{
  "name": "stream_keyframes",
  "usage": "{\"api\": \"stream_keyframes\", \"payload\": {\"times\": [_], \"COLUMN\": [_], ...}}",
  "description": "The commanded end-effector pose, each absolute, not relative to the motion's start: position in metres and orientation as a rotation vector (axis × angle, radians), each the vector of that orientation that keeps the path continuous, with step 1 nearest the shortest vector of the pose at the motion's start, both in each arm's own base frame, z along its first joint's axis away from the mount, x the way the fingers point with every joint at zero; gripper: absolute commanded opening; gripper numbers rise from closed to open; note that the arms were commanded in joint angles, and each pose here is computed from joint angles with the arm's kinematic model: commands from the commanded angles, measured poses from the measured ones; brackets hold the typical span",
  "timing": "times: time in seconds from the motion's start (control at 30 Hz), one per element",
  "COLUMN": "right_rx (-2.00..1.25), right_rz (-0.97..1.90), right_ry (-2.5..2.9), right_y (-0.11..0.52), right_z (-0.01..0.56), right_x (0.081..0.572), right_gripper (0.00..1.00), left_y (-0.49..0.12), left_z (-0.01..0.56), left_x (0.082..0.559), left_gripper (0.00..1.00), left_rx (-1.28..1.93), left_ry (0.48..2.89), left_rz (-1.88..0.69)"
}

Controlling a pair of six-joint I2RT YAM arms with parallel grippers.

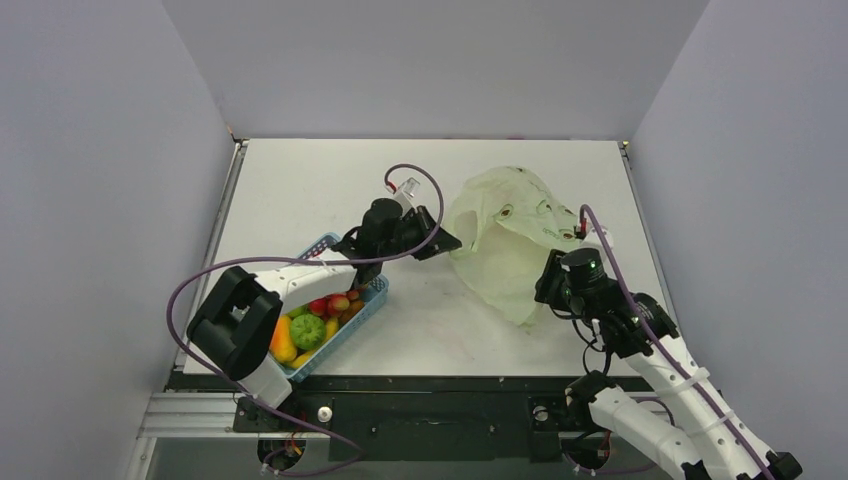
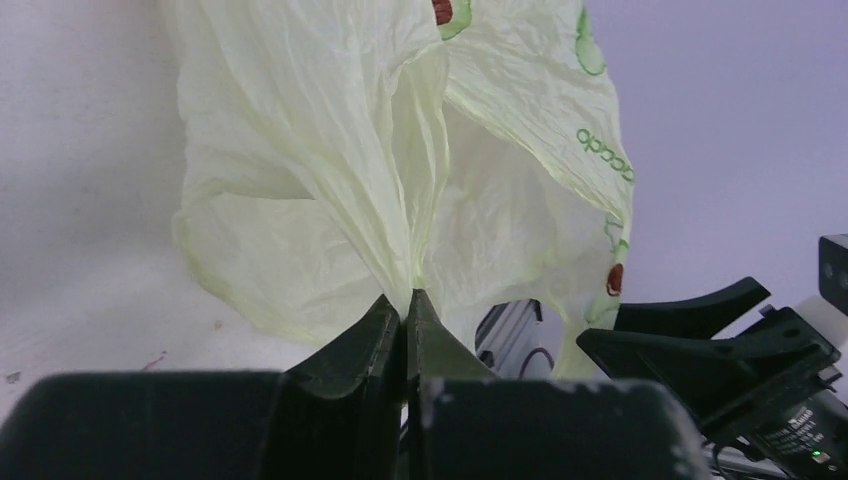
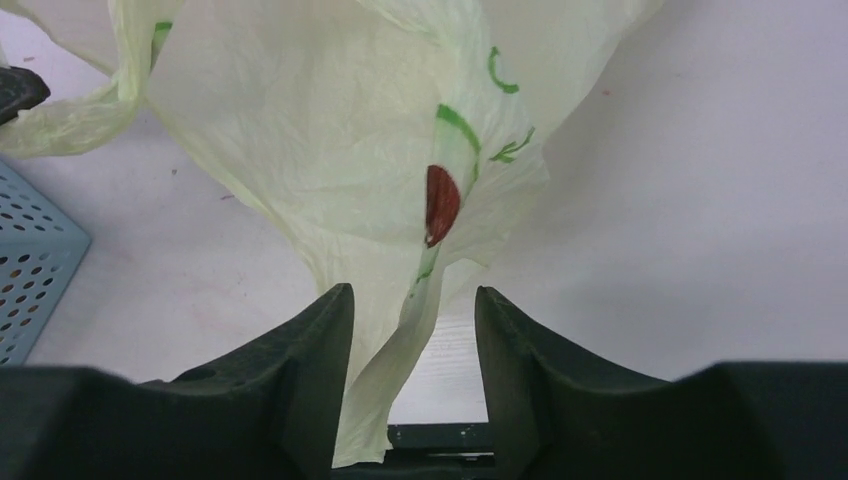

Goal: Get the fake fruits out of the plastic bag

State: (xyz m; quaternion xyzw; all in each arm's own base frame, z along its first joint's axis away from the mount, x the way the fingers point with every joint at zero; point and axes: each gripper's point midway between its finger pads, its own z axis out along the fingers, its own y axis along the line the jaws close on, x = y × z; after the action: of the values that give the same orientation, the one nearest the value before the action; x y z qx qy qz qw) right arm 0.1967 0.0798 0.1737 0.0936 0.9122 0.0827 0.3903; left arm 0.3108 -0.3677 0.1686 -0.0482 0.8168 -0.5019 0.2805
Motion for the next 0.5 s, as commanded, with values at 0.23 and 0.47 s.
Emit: {"api": "stream_keyframes", "payload": {"times": [0.23, 0.47], "right_rx": [0.111, -0.424], "right_rz": [-0.111, -0.204], "right_ry": [2.095, 2.084], "right_y": [0.046, 0.096], "right_z": [0.286, 0.271], "right_x": [0.241, 0.289], "right_gripper": [0.63, 0.75], "left_y": [-0.366, -0.351], "left_z": [0.279, 0.291], "left_x": [0.319, 0.335], "left_gripper": [0.00, 0.00], "left_rx": [-0.220, -0.350], "left_ry": [1.942, 1.879], "left_rz": [-1.738, -1.818]}}
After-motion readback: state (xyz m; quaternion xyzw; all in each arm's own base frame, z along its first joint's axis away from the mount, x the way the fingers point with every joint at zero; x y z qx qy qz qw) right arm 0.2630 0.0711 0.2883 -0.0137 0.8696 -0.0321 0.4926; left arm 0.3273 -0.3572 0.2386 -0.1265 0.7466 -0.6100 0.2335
